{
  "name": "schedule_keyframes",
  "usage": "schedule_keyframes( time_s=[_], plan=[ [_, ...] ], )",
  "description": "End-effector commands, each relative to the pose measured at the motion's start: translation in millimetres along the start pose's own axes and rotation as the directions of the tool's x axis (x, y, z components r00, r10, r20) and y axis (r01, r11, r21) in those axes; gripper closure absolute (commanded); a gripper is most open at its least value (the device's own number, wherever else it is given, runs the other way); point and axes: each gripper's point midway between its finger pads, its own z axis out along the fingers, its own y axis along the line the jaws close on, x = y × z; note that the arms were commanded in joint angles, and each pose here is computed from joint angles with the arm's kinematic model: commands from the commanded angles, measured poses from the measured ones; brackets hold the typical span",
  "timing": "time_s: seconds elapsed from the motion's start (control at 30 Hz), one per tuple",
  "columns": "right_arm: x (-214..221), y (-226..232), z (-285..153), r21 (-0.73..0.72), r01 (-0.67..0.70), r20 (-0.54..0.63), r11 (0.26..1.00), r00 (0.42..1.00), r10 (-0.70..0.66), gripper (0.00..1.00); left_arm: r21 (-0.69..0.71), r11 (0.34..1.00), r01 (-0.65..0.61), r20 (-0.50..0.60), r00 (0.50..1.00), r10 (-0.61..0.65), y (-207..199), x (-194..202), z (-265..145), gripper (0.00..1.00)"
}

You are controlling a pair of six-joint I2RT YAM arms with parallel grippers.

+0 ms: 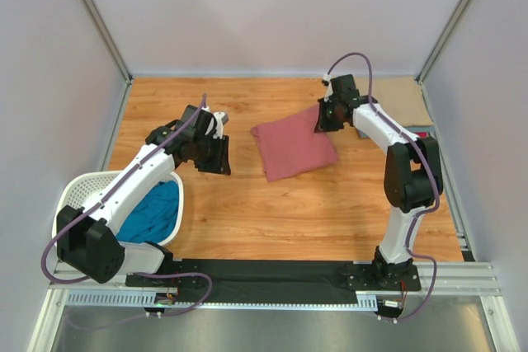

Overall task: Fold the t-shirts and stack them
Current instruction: Neatly place the folded tshirt to the corner

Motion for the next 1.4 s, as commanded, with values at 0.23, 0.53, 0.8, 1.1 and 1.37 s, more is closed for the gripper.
schedule_keyframes(
  time_s=[0.23, 0.53, 0.8, 1.1, 1.37],
  plan=[
    [-71, -100, -41, 0.317, 0.17, -0.029, 0.933, 0.985, -0.17, 1.0, 0.063, 0.998, -0.022, -0.009, 1.0, 0.022, -7, 3, 5, 0.59],
    [-119, -141, -95, 0.387, 0.18, 0.018, 0.905, 0.979, -0.203, 1.0, 0.083, 0.996, -0.023, -0.045, 0.999, 0.027, -8, 10, 12, 0.58],
    [-185, -175, -149, 0.353, 0.113, 0.224, 0.929, 0.954, -0.201, 1.0, 0.097, 0.995, -0.029, -0.05, 0.998, 0.034, -9, 13, 13, 0.57],
    [-201, -306, -102, 0.437, -0.002, 0.298, 0.9, 0.944, -0.142, 0.74, 0.089, 0.996, -0.018, -0.118, 0.993, 0.029, -6, 19, 26, 0.57],
    [-188, -375, -70, 0.456, -0.164, 0.386, 0.875, 0.922, -0.028, 0.37, 0.09, 0.996, -0.01, -0.161, 0.987, 0.025, -5, 20, 35, 0.57]
  ],
)
